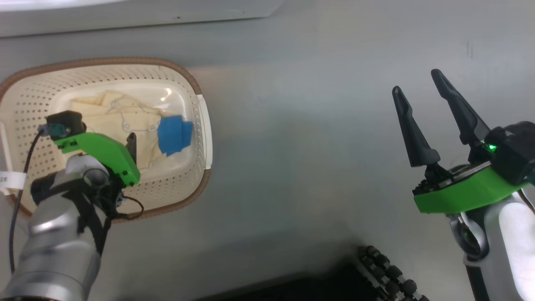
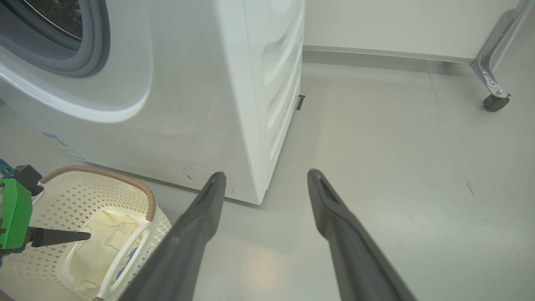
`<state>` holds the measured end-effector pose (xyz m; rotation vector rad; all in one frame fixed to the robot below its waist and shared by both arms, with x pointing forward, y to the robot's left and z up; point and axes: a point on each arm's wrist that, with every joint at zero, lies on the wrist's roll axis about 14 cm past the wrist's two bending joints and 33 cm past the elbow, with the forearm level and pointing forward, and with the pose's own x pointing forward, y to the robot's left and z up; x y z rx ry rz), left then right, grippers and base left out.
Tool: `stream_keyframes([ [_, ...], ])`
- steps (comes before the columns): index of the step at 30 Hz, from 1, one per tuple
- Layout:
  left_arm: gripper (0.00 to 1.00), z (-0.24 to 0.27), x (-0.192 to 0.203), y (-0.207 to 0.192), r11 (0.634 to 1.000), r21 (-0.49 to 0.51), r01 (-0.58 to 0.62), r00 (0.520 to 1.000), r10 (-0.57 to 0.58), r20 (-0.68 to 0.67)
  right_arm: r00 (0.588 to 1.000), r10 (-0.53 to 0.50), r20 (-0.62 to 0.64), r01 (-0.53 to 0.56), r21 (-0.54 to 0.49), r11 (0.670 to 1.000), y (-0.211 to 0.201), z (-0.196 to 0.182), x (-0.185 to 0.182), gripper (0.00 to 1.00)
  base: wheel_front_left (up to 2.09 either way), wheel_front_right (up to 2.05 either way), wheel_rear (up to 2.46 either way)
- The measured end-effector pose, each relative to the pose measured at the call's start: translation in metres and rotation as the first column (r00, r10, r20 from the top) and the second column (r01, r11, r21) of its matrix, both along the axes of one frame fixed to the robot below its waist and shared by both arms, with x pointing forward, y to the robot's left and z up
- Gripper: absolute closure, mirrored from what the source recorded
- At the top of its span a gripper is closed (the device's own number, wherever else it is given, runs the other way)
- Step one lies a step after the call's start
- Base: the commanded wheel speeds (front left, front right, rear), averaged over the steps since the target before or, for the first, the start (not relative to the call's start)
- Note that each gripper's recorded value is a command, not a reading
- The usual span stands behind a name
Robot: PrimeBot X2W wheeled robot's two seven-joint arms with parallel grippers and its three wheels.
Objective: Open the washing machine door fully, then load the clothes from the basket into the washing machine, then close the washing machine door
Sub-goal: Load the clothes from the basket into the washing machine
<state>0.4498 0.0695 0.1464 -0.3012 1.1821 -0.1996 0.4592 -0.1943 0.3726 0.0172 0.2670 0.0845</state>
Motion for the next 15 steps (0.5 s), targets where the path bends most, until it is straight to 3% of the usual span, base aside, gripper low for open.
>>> stream_keyframes([
  [15, 0.0, -0.085, 0.003, -0.002, 0.999, 0.023, 0.025, 0.984, -0.02, -0.178, 0.994, -0.041, -0.102, 0.04, -0.01, 0.999, -0.011, -0.06, -0.001, 0.0, 0.0, 0.0, 0.0],
])
